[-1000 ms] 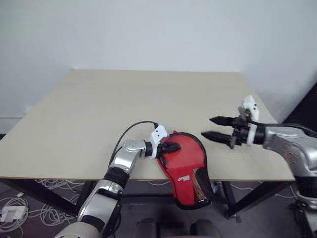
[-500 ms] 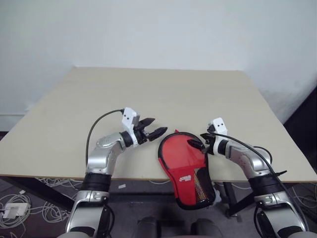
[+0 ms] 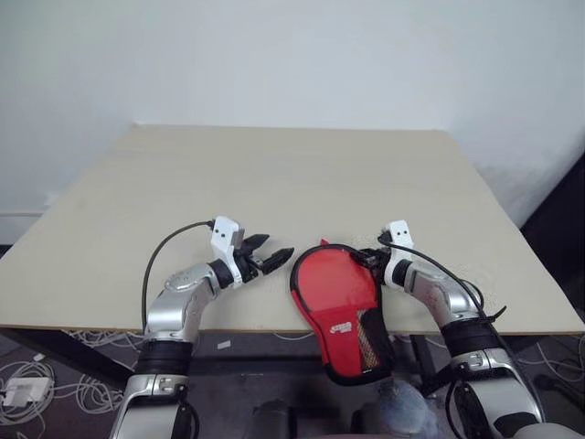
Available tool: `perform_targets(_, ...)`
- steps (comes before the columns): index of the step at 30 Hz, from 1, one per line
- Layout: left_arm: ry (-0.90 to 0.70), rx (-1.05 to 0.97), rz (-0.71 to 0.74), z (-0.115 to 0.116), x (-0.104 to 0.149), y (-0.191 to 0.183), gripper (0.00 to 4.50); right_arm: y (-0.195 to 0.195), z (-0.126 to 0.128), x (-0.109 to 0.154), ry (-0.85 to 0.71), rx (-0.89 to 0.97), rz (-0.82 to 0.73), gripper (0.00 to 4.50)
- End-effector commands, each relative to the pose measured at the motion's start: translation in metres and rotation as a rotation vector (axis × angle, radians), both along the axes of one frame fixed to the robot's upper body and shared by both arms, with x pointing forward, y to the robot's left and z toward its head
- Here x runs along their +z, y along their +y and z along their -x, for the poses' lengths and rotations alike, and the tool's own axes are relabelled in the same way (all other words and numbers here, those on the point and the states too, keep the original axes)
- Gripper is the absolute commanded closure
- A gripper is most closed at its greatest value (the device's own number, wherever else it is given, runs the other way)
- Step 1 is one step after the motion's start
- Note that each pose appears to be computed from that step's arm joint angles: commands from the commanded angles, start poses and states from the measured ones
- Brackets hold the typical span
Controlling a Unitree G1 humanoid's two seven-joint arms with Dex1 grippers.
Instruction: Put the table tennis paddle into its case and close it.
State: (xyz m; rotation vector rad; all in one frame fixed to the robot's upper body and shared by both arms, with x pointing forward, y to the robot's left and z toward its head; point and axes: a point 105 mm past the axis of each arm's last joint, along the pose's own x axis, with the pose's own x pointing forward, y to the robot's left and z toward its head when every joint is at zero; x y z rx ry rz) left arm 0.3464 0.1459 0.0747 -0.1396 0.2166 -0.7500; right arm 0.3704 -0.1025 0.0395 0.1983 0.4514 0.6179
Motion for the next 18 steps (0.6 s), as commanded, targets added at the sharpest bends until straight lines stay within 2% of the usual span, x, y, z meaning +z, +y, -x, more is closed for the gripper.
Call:
perform_targets(1,-0.057,-0.003,-0.006,-0.002,0.013,-0.001,0.00,0.006,-0.003,0.018,-0.062,0.017,-0.029,4.47)
perform_targets(4,-0.049,0.001,-0.011,-0.001,0.009,0.000,0.00,0.002,-0.008,0.023,-0.083,-0.010,-0.026,4.47)
perform_targets(7,-0.045,0.005,-0.014,-0.001,0.007,0.001,0.00,-0.018,-0.024,0.022,-0.098,-0.155,0.024,4.47)
perform_targets(12,-0.038,0.017,-0.017,-0.001,0.004,0.003,0.00,-0.083,-0.055,0.029,-0.137,-0.559,0.116,4.47)
perform_targets(13,-0.037,0.019,-0.018,-0.001,0.004,0.003,0.00,-0.091,-0.057,0.030,-0.137,-0.606,0.122,4.47)
perform_targets(16,-0.029,0.030,-0.021,-0.001,0.000,0.004,0.00,-0.146,-0.058,0.037,-0.158,-0.888,0.206,4.47)
perform_targets(18,-0.026,0.035,-0.022,-0.001,-0.001,0.005,0.00,-0.165,-0.056,0.038,-0.164,-0.982,0.243,4.47)
